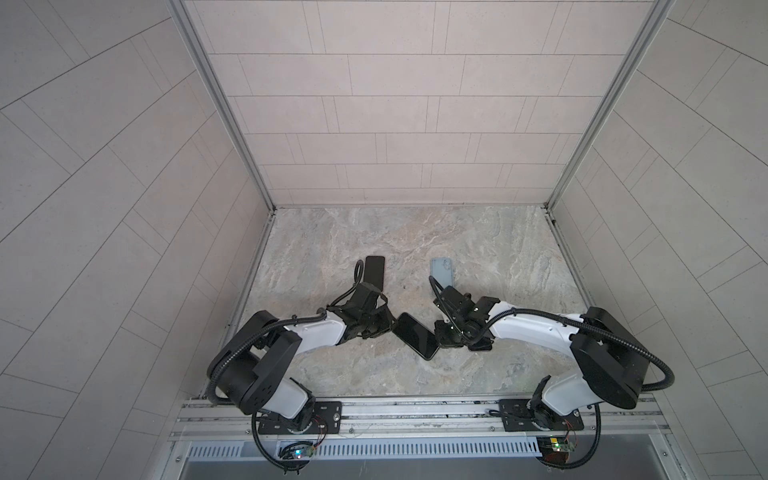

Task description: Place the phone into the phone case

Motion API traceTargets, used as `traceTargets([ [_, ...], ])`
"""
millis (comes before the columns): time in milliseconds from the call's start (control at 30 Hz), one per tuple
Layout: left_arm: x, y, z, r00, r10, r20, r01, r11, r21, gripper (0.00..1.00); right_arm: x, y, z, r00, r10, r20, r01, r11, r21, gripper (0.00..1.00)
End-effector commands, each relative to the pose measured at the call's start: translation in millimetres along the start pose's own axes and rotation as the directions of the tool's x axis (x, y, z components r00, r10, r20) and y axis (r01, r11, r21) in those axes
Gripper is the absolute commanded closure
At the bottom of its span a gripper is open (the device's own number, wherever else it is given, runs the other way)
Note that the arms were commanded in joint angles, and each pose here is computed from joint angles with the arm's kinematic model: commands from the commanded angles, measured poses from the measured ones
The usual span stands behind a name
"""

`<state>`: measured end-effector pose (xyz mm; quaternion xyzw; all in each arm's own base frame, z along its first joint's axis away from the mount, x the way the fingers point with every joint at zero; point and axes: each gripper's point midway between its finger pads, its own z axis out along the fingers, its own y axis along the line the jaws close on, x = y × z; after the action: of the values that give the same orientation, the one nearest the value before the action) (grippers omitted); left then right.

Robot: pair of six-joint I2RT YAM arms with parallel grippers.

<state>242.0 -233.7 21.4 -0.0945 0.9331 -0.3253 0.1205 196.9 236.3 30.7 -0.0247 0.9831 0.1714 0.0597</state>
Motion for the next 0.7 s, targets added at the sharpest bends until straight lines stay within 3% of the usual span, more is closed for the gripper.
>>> traceTargets([
  [0, 9.6, 10.9, 5.5, 0.999, -0.002, -0.04, 0.0, 0.999, -0.045, 0.67, 0.1, 2.0, 4.3, 1.0, -0.008, -0.007, 0.008, 1.0, 0.009, 0.81],
  [667, 9.8, 10.4, 5.6, 0.999, 0.001, -0.039, -0.002, 0.999, -0.045, 0.67, 1.5, 1.4, 6.0, 1.0, -0.004, -0.009, 0.004, 1.0, 0.008, 0.81],
])
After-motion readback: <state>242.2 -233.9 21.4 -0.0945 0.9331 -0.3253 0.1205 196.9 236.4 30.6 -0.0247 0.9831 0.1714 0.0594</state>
